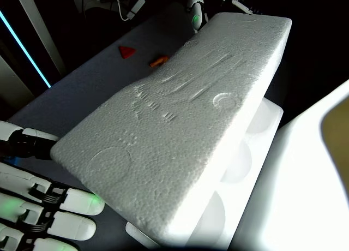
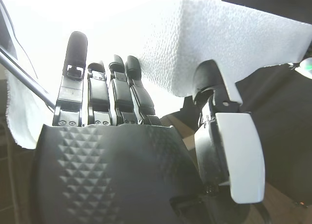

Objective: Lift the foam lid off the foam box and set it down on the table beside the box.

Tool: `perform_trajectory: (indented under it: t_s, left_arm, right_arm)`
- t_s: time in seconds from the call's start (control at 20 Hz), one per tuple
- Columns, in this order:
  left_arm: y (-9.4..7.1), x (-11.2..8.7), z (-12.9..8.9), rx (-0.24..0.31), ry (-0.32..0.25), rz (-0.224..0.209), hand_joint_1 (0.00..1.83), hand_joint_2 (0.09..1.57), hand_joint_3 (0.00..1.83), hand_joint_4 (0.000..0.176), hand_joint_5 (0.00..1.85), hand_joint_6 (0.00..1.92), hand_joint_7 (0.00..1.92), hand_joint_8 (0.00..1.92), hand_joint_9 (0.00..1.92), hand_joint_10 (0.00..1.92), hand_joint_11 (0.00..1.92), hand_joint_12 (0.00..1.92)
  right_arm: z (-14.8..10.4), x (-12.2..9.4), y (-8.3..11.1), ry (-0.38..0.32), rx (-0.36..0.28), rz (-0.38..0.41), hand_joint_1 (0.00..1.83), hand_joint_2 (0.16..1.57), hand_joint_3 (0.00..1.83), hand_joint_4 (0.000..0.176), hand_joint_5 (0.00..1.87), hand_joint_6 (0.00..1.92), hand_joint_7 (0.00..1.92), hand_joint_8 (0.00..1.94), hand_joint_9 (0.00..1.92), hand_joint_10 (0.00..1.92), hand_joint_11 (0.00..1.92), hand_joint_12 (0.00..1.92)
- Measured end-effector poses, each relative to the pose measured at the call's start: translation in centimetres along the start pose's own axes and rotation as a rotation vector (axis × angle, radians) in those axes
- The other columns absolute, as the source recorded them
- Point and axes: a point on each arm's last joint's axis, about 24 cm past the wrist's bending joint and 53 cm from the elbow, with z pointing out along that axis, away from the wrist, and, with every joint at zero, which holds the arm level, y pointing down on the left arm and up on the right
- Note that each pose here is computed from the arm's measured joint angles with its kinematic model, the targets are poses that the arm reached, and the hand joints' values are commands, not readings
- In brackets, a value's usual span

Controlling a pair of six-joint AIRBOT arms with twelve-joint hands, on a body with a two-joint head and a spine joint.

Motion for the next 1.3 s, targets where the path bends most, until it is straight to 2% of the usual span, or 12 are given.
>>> perform_trajectory:
  t_s: [0.15,0.25,0.35,0.45,0.6,0.65,0.8,0.9,1.0,1.15,1.2,1.3]
  left_arm:
    - [-0.2,0.3,-1.2,-0.012,0.014,-0.003,0.2,1.09,0.0,0.046,0.09,0.0,0.0,0.0,0.0,0.0,0.0,0.0]
    - [-0.1,0.5,-1.7,-0.029,0.025,0.0,0.21,1.11,0.01,0.053,0.1,0.0,0.0,0.0,0.0,0.0,0.0,0.0]
    - [-0.1,0.8,-2.2,-0.04,0.039,0.0,0.21,1.11,0.01,0.048,0.1,0.01,0.0,0.0,0.0,0.0,0.0,0.0]
    - [-0.1,1.4,-2.9,-0.049,0.055,-0.005,0.18,1.11,0.0,0.051,0.1,0.0,0.0,0.0,0.0,0.0,0.0,0.0]
    - [-0.1,1.7,-3.7,-0.063,0.069,-0.008,0.2,1.12,0.01,0.046,0.09,0.0,0.0,0.0,0.0,0.0,0.0,0.0]
    - [0.1,1.8,-4.0,-0.073,0.076,-0.006,0.18,1.11,0.0,0.062,0.09,0.0,0.0,0.0,0.0,0.0,0.0,0.0]
    - [1.0,2.8,-5.2,-0.112,0.106,-0.021,0.18,1.11,0.0,0.037,0.1,0.01,0.0,0.0,0.0,0.0,0.0,0.0]
    - [1.4,3.2,-5.7,-0.126,0.114,-0.032,0.14,1.1,0.0,0.041,0.1,0.0,0.0,0.0,0.0,0.0,0.0,0.0]
    - [1.9,3.7,-6.5,-0.148,0.132,-0.041,0.12,1.1,0.0,0.031,0.11,0.0,0.0,0.0,0.0,0.0,0.0,0.0]
    - [2.6,4.4,-7.3,-0.17,0.151,-0.057,0.12,1.09,0.0,0.028,0.12,0.01,0.0,0.0,0.0,0.0,0.0,0.0]
    - [2.8,4.6,-7.6,-0.174,0.154,-0.067,0.12,1.09,0.0,0.047,0.11,0.01,0.0,0.0,0.0,0.0,0.0,0.0]
    - [3.5,5.5,-8.4,-0.196,0.166,-0.088,0.13,1.1,0.0,0.051,0.12,0.01,0.0,0.0,0.0,0.0,0.0,0.0]
  right_arm:
    - [-0.6,0.7,0.0,0.02,0.01,0.007,0.32,1.32,0.0,0.0,0.12,0.21,0.12,0.0,0.05,0.06,0.0,0.93]
    - [-1.2,1.0,0.1,0.041,0.016,0.008,0.29,1.32,0.0,0.0,0.15,0.19,0.15,0.01,0.09,0.11,0.0,1.15]
    - [-1.7,1.2,0.0,0.052,0.021,0.008,0.29,1.31,0.0,0.0,0.17,0.14,0.14,0.0,0.07,0.14,0.0,1.17]
    - [-2.4,1.7,-0.5,0.072,0.037,0.029,0.31,1.31,0.0,0.0,0.19,0.09,0.11,0.0,0.03,0.12,0.0,0.91]
    - [-3.3,2.4,-0.7,0.099,0.054,0.041,0.26,1.32,0.0,0.0,0.18,0.07,0.07,0.0,0.03,0.12,0.0,0.87]
    - [-3.5,2.5,-0.7,0.105,0.053,0.047,0.25,1.33,0.0,0.0,0.17,0.05,0.04,0.0,0.01,0.07,0.0,0.73]
    - [-4.3,3.3,-1.1,0.135,0.073,0.066,0.27,1.34,0.01,0.0,0.17,0.02,0.01,0.01,0.0,0.0,0.0,0.41]
    - [-4.8,3.7,-1.5,0.151,0.086,0.073,0.25,1.37,0.0,0.0,0.16,0.0,0.04,0.01,0.0,0.0,0.0,0.25]
    - [-5.5,4.3,-1.8,0.172,0.1,0.082,0.19,1.37,0.0,0.0,0.14,0.0,0.01,0.01,0.0,0.0,0.0,0.09]
    - [-6.8,5.2,-2.9,0.221,0.135,0.093,0.22,1.35,0.0,0.0,0.15,0.0,0.04,0.0,0.01,0.0,0.0,0.23]
    - [-7.2,5.6,-3.2,0.229,0.145,0.101,0.17,1.36,0.0,0.0,0.18,0.01,0.08,0.01,0.07,0.02,0.0,0.48]
    - [-8.5,6.5,-4.3,0.259,0.185,0.113,0.14,1.33,0.0,0.0,0.13,0.0,0.05,0.0,0.05,0.01,0.0,0.57]
